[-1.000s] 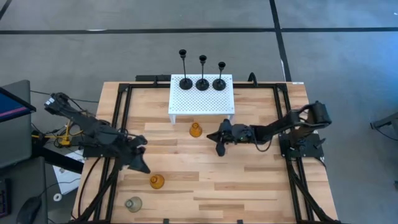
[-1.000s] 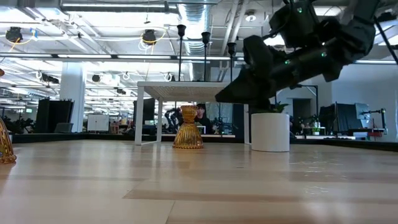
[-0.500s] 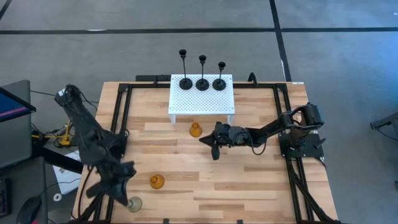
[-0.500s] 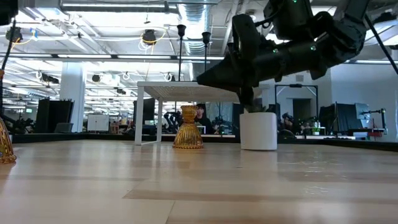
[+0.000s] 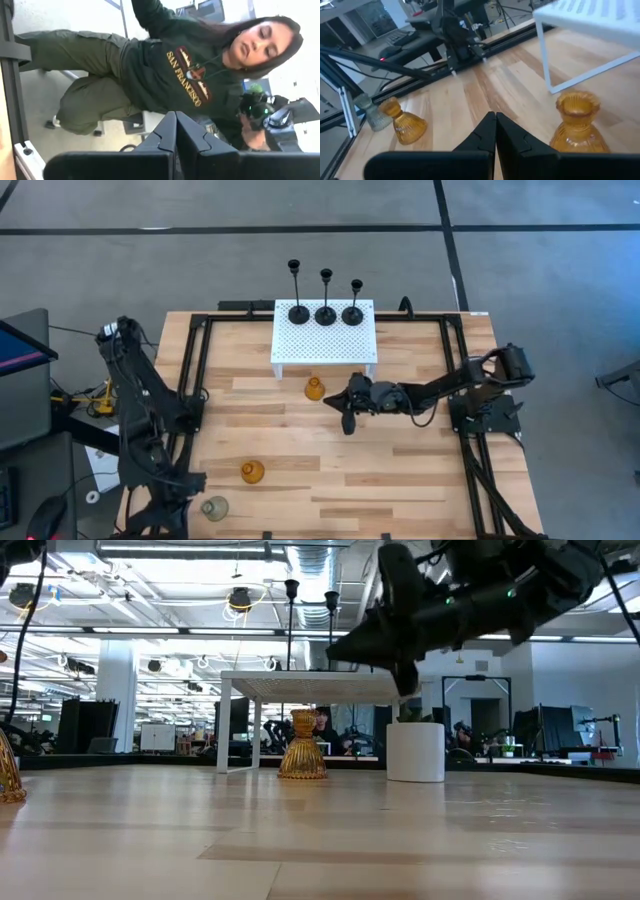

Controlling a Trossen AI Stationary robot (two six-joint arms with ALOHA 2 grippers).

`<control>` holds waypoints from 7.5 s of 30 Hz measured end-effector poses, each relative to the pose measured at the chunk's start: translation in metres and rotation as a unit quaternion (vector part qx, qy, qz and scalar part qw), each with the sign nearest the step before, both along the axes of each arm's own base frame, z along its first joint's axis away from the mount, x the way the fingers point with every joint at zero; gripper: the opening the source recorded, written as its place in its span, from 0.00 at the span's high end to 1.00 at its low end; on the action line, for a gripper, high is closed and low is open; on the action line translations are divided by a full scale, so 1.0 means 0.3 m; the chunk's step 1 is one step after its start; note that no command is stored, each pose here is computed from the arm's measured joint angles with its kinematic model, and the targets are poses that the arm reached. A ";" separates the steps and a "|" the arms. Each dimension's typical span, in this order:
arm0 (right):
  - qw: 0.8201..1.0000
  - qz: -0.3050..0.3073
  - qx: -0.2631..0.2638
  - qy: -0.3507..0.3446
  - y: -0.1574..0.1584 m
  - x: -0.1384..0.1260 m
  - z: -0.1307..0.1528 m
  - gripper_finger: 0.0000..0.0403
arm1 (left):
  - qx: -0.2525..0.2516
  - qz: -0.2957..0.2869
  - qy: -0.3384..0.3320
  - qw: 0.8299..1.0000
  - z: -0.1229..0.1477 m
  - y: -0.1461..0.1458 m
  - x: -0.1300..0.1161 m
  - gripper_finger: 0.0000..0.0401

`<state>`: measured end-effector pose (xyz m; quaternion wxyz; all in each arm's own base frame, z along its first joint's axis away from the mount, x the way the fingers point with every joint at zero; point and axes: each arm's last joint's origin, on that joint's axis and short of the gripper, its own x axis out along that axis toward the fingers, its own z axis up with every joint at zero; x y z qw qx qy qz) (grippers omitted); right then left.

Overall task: Pick & Place candle stick holders
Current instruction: Put the transparent glass candle holder on the shelf

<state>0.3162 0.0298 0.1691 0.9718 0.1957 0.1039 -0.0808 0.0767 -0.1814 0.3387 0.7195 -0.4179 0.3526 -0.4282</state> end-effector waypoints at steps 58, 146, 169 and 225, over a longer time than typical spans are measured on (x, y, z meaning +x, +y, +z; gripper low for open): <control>0.995 -0.065 -0.068 0.043 0.175 -0.133 0.102 1.00 | 0.185 0.130 0.084 0.971 -0.042 -0.117 -0.026 0.99; 0.993 -0.058 -0.083 0.063 0.201 -0.148 0.088 1.00 | 0.381 0.174 0.273 0.866 -0.386 0.045 0.056 0.99; 0.991 -0.057 -0.089 0.076 0.200 -0.151 0.080 1.00 | 0.472 0.215 0.343 0.783 -0.423 0.143 0.089 0.99; 0.989 -0.055 -0.098 0.095 0.198 -0.156 0.068 1.00 | 0.580 0.394 0.066 0.710 -0.366 0.379 0.393 0.99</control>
